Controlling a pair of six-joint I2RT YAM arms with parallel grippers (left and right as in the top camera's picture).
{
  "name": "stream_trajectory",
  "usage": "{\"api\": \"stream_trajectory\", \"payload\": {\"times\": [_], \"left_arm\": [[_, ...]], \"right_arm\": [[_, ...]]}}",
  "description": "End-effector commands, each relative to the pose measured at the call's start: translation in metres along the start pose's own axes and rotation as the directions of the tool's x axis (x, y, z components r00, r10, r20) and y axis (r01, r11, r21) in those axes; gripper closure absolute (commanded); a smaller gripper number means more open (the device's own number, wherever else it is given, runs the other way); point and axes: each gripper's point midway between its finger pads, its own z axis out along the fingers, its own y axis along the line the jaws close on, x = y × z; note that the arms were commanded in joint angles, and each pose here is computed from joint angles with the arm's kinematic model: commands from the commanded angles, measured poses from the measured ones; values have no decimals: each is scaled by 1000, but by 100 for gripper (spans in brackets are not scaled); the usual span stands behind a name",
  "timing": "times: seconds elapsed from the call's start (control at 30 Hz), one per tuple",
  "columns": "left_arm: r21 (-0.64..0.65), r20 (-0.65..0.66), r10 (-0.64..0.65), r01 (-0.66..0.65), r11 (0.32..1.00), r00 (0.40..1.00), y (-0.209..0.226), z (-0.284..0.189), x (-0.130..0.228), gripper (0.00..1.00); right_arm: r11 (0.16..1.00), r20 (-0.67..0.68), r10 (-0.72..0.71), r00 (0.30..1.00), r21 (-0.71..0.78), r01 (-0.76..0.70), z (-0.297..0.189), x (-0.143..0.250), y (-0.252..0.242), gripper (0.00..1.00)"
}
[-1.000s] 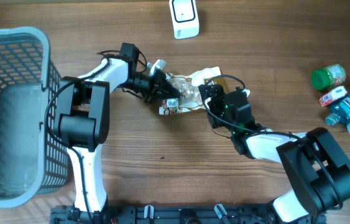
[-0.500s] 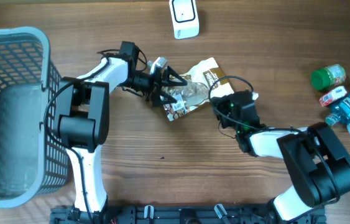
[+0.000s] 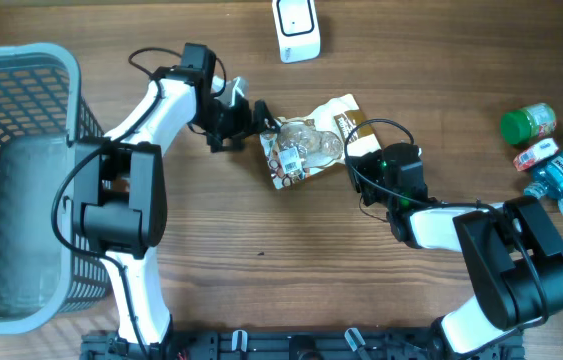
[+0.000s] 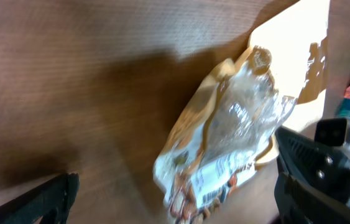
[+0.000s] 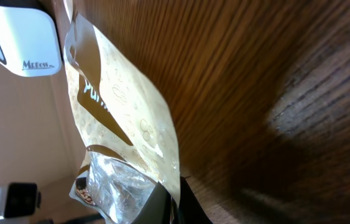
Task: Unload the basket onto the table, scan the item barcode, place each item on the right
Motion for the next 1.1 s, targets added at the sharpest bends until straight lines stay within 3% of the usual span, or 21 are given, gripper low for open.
{"api": "stream_trajectory", "payload": {"times": [0.0,0.23,0.27,0.37,0.4,0.43,0.7,0.77,0.87,0.9,0.93,0.97,1.0,1.07], "left_arm": [[-5,58,54,-54,999,997,-15,3,-14,0],[75,-9,-47,47,996,999,-4,39,-12,0],[103,-26,-51,54,993,998,-5,43,-10,4],[183,-70,-57,69,981,996,-11,56,-5,30],[183,-73,-74,86,979,995,-9,58,-6,44],[182,-74,-93,105,978,993,-8,59,-7,48],[271,-123,-96,127,954,988,-23,70,-2,48],[271,-128,-106,137,953,986,-25,71,-1,63],[268,-135,-123,156,951,983,-26,72,-1,77],[268,-136,-126,159,950,983,-26,72,-1,81],[267,-136,-127,160,950,983,-26,72,0,83],[266,-138,-128,161,950,982,-26,72,0,83],[266,-139,-129,162,950,982,-26,72,0,83],[272,-145,-130,166,948,981,-27,71,1,83]], "right_arm": [[1000,-28,-14,1000,22,14,1,5,-10,95],[1000,-46,-16,999,8,16,1,8,-7,96],[1000,-46,-16,999,8,16,1,8,-7,96],[1000,-45,-16,999,7,16,1,8,-7,95],[1000,-50,-16,999,7,16,1,9,-7,95],[1000,-54,-16,998,6,16,1,9,-7,96],[1000,-57,-20,998,-8,20,1,10,-3,95],[1000,-64,-21,998,-13,20,1,11,-2,95],[999,-86,-27,996,-34,24,1,15,3,95],[998,-100,-32,994,-53,27,0,17,7,87],[997,-104,-37,994,-68,30,0,17,11,59],[997,-113,-43,993,-76,34,0,19,12,17],[996,-125,-45,991,-77,36,0,21,12,0],[995,-175,-54,983,-96,37,-2,29,16,0]]}}
